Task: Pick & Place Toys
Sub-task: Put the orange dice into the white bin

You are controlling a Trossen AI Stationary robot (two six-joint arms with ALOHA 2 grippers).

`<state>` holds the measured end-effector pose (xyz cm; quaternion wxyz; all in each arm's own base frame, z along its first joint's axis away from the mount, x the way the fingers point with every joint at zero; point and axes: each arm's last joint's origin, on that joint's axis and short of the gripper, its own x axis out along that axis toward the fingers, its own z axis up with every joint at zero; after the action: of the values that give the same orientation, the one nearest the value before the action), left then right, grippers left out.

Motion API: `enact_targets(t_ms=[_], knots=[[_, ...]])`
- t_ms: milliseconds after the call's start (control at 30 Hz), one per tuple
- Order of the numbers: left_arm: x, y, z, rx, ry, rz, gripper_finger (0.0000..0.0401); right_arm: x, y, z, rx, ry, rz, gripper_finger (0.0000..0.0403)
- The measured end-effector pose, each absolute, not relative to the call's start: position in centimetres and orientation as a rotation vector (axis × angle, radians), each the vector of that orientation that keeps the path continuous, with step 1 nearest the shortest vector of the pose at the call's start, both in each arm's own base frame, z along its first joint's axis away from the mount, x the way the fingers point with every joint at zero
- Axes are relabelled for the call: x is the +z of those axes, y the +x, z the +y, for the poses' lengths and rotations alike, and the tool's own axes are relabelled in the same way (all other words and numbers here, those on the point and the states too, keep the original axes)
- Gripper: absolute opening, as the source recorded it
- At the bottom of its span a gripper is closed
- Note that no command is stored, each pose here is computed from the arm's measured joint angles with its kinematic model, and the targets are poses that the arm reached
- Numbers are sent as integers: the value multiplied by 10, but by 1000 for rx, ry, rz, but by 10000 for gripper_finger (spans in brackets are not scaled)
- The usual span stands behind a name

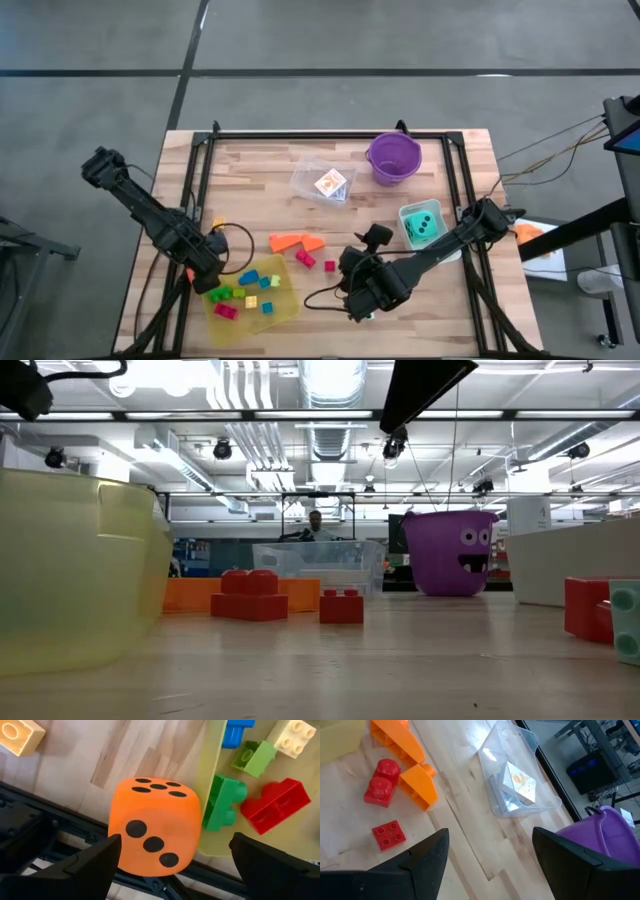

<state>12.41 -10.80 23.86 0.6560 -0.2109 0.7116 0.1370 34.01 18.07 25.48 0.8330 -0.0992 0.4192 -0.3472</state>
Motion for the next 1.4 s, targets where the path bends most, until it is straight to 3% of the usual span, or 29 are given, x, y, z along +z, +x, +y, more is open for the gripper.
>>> enact_targets(t_ms=[567,1400], knots=[[211,127,-116,359,-321,1787,367,255,342,182,-731,-190,872,283],[200,126,-113,267,-207,1761,367,255,346,184,-721,-151,841,283]])
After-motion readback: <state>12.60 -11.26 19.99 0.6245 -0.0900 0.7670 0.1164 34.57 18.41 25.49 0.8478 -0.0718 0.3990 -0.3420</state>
